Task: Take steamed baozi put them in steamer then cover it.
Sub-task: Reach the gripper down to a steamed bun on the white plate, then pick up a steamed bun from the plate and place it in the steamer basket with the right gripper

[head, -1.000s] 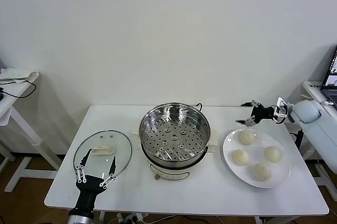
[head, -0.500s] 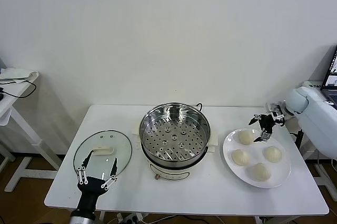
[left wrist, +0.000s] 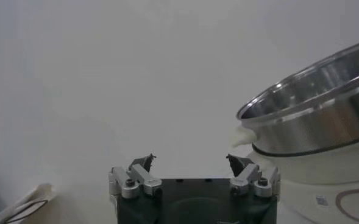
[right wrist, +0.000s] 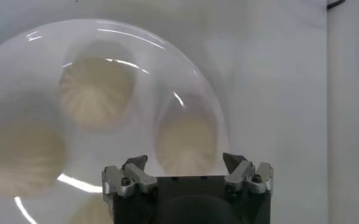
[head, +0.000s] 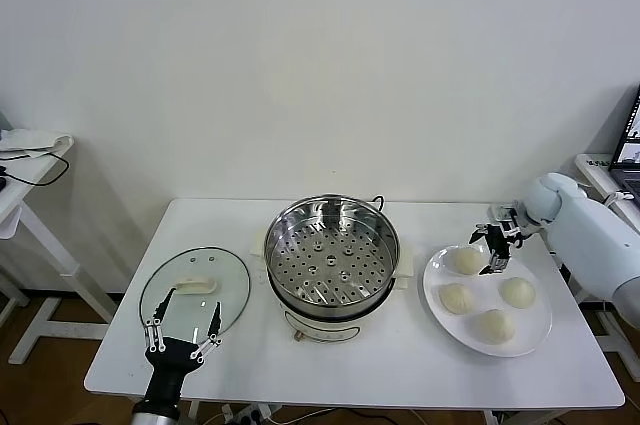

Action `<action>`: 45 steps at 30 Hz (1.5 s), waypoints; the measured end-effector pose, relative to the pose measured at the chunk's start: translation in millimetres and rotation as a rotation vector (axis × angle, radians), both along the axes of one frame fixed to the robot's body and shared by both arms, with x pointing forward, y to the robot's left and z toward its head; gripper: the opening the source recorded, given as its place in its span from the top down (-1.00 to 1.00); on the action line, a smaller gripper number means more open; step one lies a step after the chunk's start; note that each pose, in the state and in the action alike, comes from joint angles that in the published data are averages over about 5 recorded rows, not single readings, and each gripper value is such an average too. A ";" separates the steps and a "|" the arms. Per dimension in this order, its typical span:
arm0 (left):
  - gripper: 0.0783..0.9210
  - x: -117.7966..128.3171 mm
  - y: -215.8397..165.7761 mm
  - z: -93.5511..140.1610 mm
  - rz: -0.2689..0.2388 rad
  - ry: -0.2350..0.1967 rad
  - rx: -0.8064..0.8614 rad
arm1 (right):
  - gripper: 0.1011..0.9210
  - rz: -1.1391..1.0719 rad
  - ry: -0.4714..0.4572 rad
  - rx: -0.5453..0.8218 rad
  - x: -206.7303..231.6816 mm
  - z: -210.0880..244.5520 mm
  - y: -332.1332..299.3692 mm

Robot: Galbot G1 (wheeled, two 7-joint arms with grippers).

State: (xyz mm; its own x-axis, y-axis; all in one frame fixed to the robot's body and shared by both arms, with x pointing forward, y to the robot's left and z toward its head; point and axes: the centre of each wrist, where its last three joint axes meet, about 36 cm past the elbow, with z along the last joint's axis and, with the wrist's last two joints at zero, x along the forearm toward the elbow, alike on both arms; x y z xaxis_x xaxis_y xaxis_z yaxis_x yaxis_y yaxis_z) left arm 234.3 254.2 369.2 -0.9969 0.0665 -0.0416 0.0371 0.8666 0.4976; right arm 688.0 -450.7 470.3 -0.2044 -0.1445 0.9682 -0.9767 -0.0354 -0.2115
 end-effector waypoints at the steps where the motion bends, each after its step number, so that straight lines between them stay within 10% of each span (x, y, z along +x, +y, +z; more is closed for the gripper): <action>1: -0.77 -0.2 -0.2 0.0 0.000 0.000 -0.001 | -0.75 0.001 0.001 -0.004 0.1 -1.3 1.2; 24: -0.77 2.9 0.1 5.1 -0.003 -0.017 -0.006 | -0.23 0.081 -0.055 -0.011 2.1 27.8 13.5; 45: -0.77 2.5 -4.8 14.2 -0.026 -0.036 -0.014 | -0.26 0.996 -0.259 -0.078 11.4 216.4 209.5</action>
